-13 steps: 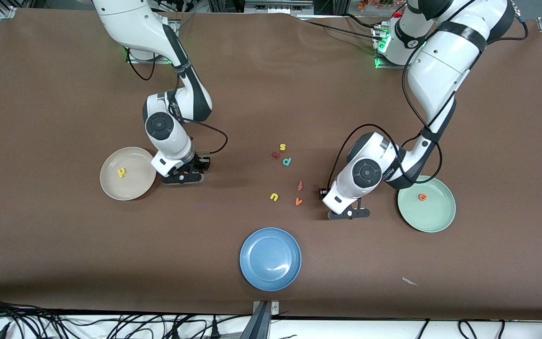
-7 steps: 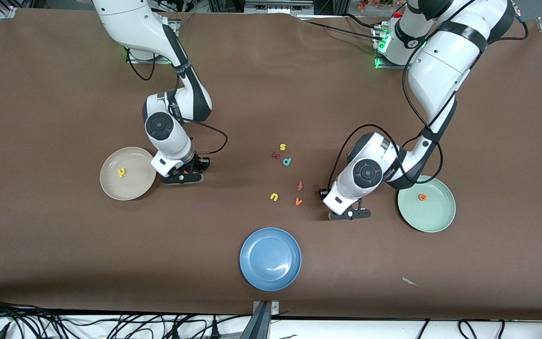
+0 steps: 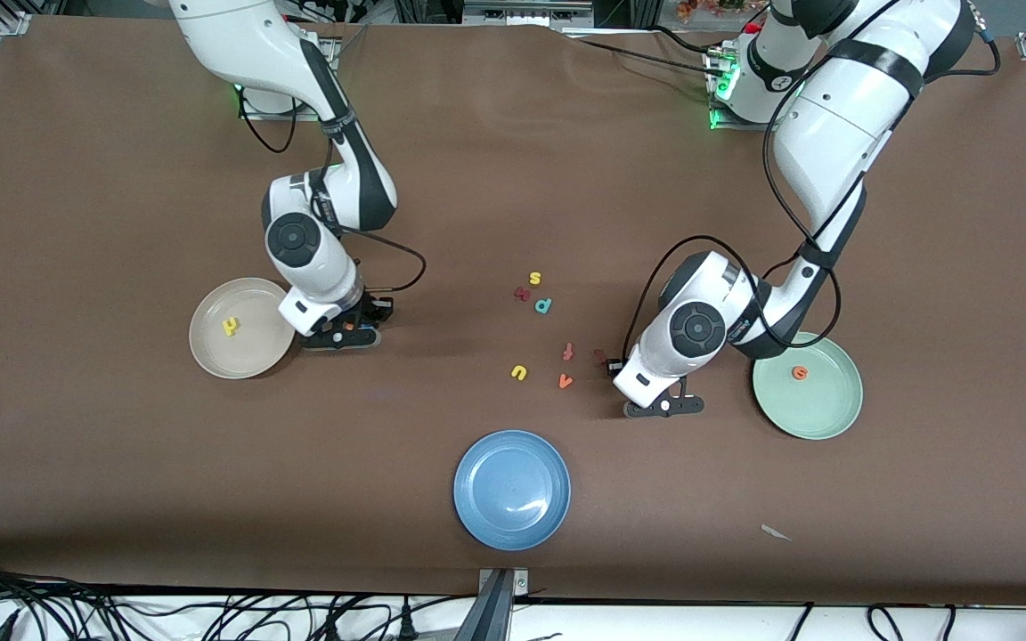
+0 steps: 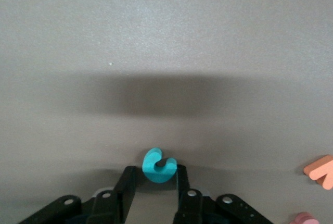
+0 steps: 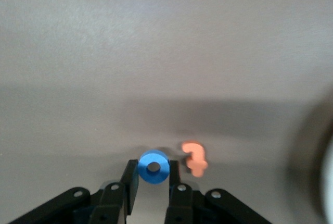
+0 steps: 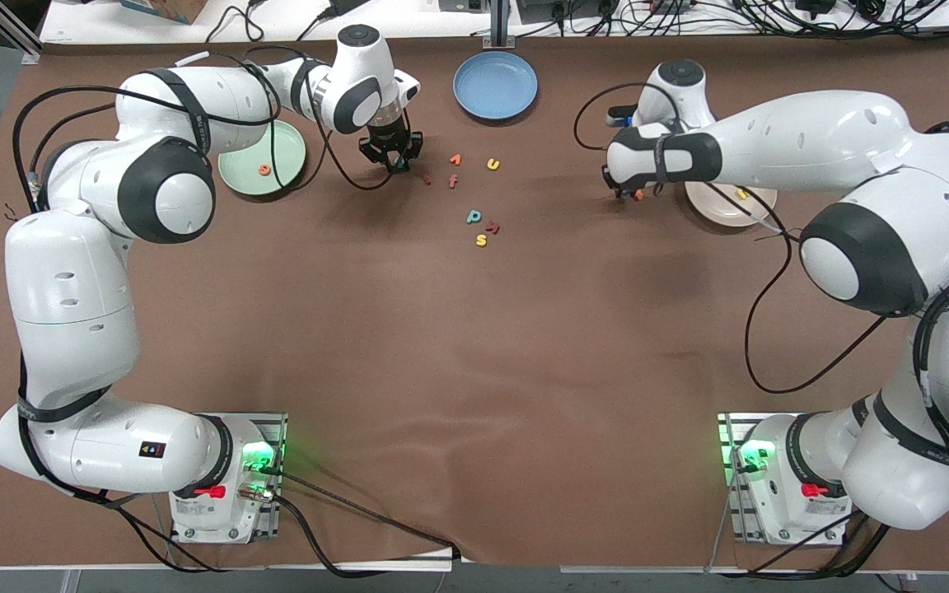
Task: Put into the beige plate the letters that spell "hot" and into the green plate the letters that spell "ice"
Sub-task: 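Set the o on the white plate while the left gripper sets c on green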
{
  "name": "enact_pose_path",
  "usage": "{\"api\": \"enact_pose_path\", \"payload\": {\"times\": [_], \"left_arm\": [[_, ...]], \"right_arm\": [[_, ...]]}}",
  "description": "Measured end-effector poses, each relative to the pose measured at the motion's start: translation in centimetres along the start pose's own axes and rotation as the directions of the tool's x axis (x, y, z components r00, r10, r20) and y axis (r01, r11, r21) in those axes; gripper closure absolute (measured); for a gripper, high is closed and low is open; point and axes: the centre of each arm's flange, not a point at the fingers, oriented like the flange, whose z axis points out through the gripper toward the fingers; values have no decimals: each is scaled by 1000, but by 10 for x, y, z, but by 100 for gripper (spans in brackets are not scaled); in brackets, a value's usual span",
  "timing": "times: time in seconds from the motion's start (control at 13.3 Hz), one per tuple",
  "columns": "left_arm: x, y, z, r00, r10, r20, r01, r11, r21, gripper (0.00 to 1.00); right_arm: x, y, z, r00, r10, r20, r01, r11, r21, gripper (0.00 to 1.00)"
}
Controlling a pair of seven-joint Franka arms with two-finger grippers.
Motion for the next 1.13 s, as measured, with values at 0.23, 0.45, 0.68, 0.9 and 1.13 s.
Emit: {"api": "enact_pose_path", "payload": {"times": [0.23, 0.45, 0.68, 0.9, 1.13], "left_arm": [[1, -1, 0, 1000, -1, 0, 1, 1000, 2, 66], [1, -1, 0, 1000, -2, 1, 2, 1000, 4, 68], [1, -2, -1, 1000, -2, 1, 2, 1000, 6, 70], [1, -2, -1, 1000, -2, 1, 2, 1000, 6, 73], [6, -5, -5, 1000, -2, -12, 2, 1000, 3, 73]], "right_arm": [[14, 28, -34, 999, 46, 26, -46, 999, -1, 72], [18, 68, -51, 992, 108, 70, -107, 994, -19, 72], [21, 117, -55, 986, 132, 103, -128, 991, -48, 72], [18, 156, -46, 981, 150, 125, -142, 987, -73, 72], [16, 183, -33, 978, 149, 146, -136, 986, -99, 72]]}}
